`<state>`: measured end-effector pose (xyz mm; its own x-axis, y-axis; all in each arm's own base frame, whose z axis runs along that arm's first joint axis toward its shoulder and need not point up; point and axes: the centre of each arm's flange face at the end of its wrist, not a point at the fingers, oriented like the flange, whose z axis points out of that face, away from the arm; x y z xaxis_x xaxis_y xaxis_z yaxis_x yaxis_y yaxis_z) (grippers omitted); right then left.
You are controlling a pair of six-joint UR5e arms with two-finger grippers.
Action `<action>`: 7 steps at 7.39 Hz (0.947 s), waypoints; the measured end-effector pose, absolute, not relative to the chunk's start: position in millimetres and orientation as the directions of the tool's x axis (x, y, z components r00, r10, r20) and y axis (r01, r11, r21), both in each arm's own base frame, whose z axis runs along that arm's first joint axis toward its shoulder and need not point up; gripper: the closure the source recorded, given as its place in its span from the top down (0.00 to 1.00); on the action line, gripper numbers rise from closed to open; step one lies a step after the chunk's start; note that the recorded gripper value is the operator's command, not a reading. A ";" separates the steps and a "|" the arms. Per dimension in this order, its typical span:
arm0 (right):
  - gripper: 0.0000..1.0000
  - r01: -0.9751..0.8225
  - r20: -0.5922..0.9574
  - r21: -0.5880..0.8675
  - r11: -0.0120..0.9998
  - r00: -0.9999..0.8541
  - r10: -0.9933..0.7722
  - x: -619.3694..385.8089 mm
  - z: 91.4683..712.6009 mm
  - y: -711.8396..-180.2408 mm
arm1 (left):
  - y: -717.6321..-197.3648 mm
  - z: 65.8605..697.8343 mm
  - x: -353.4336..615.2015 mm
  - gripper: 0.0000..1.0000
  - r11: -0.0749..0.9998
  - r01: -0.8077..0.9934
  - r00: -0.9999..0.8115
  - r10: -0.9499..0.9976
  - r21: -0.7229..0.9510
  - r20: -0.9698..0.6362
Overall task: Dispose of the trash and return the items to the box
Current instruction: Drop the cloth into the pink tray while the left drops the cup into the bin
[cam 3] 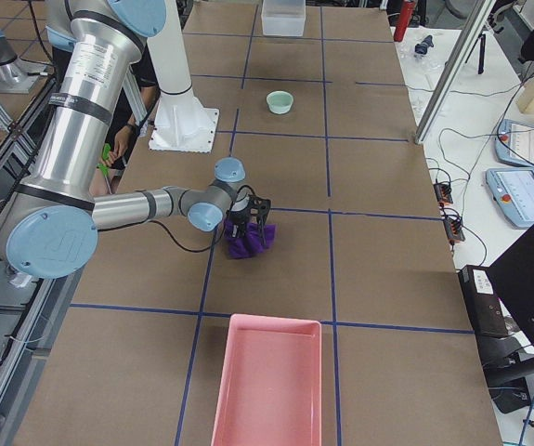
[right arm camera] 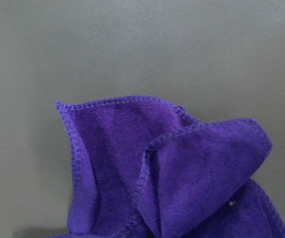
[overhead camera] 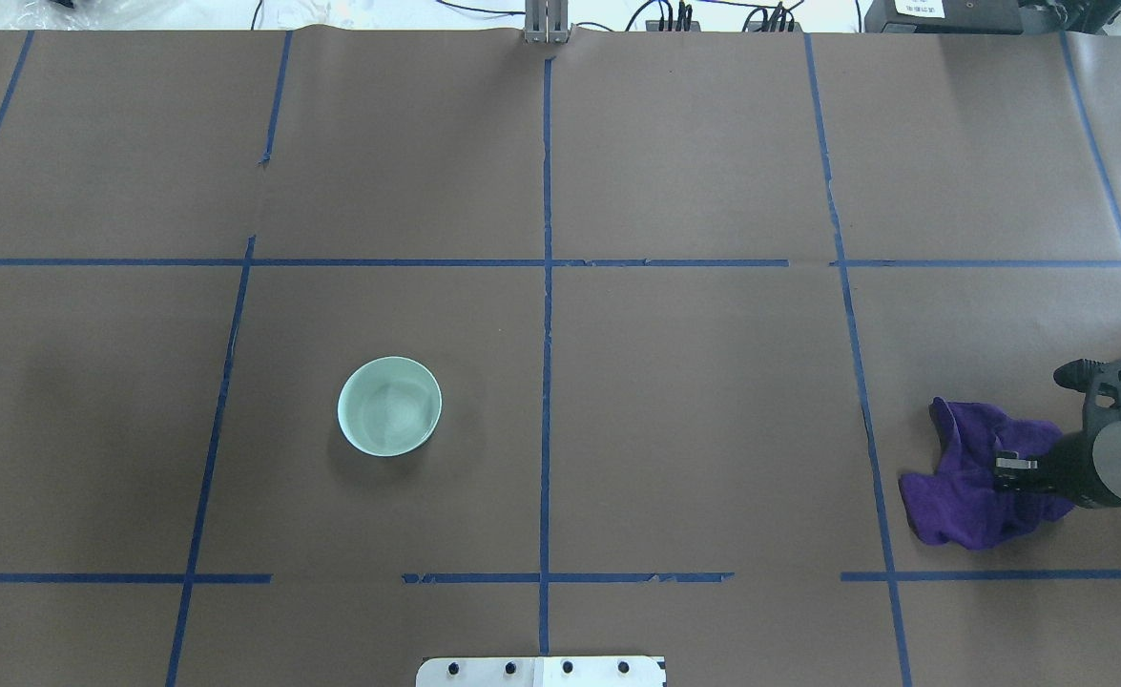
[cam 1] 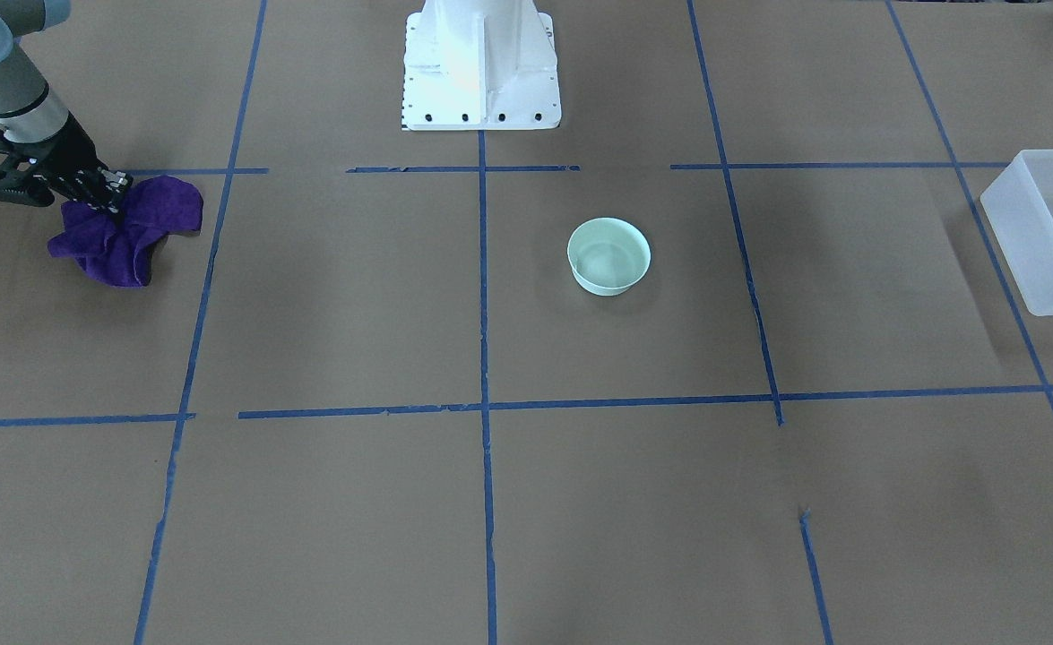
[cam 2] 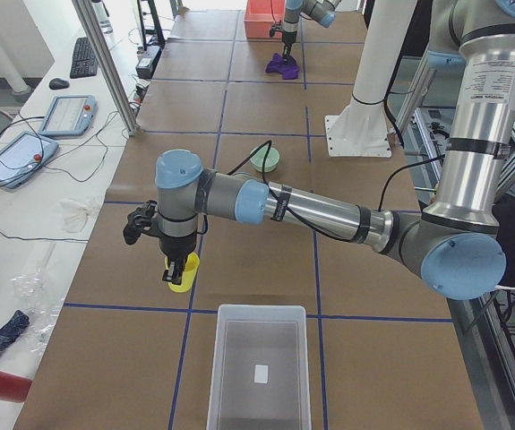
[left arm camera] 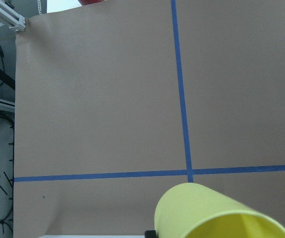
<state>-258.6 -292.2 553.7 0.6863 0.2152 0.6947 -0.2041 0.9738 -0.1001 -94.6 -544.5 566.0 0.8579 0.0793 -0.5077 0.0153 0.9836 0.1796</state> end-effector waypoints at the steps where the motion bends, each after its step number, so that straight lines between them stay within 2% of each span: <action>1: 0.00 -0.200 0.707 -0.109 0.974 0.673 0.217 -253.5 544.0 -293.1 | -536.9 582.8 -100.3 0.00 0.986 0.002 0.859 0.083 0.165 -0.505; 4: 0.00 -0.221 0.747 -0.142 0.965 0.616 0.251 -218.3 518.5 -310.9 | -498.5 629.3 -104.5 0.00 0.997 0.011 0.854 0.032 0.081 -0.519; 7: 0.00 -0.224 0.693 -0.059 0.973 0.693 0.202 -170.3 481.2 -348.8 | -432.0 688.4 -94.5 0.00 0.999 0.031 0.811 -0.017 0.015 -0.584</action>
<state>-170.3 -348.8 481.2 0.6926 0.2019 0.6925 -0.2242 0.9727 -0.0594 -94.5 -432.0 688.4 0.8112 -0.0165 -0.5845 0.0311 0.9994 0.0149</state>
